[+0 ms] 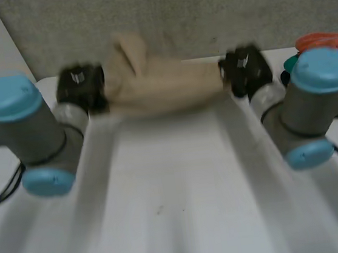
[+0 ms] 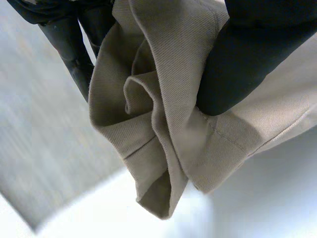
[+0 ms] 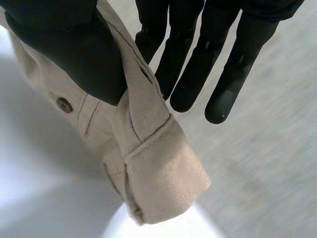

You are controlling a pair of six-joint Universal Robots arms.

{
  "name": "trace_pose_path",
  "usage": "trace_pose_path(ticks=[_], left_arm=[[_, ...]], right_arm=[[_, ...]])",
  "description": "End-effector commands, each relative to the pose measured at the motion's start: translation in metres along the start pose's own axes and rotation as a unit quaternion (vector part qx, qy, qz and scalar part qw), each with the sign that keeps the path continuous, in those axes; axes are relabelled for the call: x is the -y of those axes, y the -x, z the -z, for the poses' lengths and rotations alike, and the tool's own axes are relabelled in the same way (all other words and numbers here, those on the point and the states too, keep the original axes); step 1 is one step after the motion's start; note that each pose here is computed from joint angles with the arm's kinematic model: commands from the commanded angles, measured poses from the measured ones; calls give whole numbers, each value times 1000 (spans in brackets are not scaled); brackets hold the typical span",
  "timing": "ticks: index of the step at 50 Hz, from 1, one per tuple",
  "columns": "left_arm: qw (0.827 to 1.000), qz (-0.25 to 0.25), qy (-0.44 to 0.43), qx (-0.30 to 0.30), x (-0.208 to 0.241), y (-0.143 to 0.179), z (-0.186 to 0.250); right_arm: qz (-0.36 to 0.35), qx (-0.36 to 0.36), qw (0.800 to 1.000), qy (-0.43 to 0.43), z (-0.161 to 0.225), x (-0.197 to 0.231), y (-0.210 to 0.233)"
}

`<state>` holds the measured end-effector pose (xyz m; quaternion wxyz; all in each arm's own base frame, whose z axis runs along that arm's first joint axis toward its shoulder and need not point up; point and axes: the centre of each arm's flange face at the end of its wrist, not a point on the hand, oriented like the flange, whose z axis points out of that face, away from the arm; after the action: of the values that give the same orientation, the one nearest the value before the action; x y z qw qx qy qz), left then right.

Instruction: Fold the laundry.

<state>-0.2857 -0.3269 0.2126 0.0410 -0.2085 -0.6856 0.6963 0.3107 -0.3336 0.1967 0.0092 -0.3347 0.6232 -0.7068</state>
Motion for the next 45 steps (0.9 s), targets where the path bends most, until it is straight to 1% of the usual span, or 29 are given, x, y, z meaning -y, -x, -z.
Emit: trace_pose_path(ticks=[1, 2, 6, 7, 11, 14, 18, 22, 23, 26, 30, 34, 37, 45], left_arm=[[990, -15, 135, -22, -62, -14, 36], [990, -16, 140, -24, -63, -14, 40], [993, -13, 117, -24, -36, -9, 55], [995, -13, 96, -22, -22, -7, 61], [999, -8, 44, -13, 8, -2, 69], [999, -7, 32, -6, 12, 1, 71], [998, -26, 51, -3, 3, 8, 81], [994, -67, 81, -17, -11, 7, 105], [992, -84, 92, -30, -19, 3, 117], [987, -105, 108, -59, -29, -5, 139], [983, -109, 118, -91, -37, -16, 161], [978, -113, 125, -119, -42, -29, 175], [976, -115, 131, -127, -46, -33, 177], [972, -118, 158, -130, -68, -40, 154]], right_arm=[[18, 64, 992, 108, 26, -50, 35], [19, 72, 990, 121, 31, -54, 38], [17, 79, 988, 135, 43, -55, 39], [17, 79, 988, 135, 45, -54, 38], [10, 79, 988, 129, 56, -43, 35], [10, 77, 989, 128, 62, -38, 32], [10, 80, 987, 136, 67, -41, 34], [10, 81, 987, 142, 69, -44, 34], [10, 81, 987, 142, 69, -44, 34], [10, 81, 987, 142, 69, -44, 34], [10, 81, 986, 142, 70, -44, 35], [10, 85, 986, 143, 71, -44, 37], [11, 87, 986, 142, 72, -44, 39], [11, 92, 985, 147, 75, -45, 42]])
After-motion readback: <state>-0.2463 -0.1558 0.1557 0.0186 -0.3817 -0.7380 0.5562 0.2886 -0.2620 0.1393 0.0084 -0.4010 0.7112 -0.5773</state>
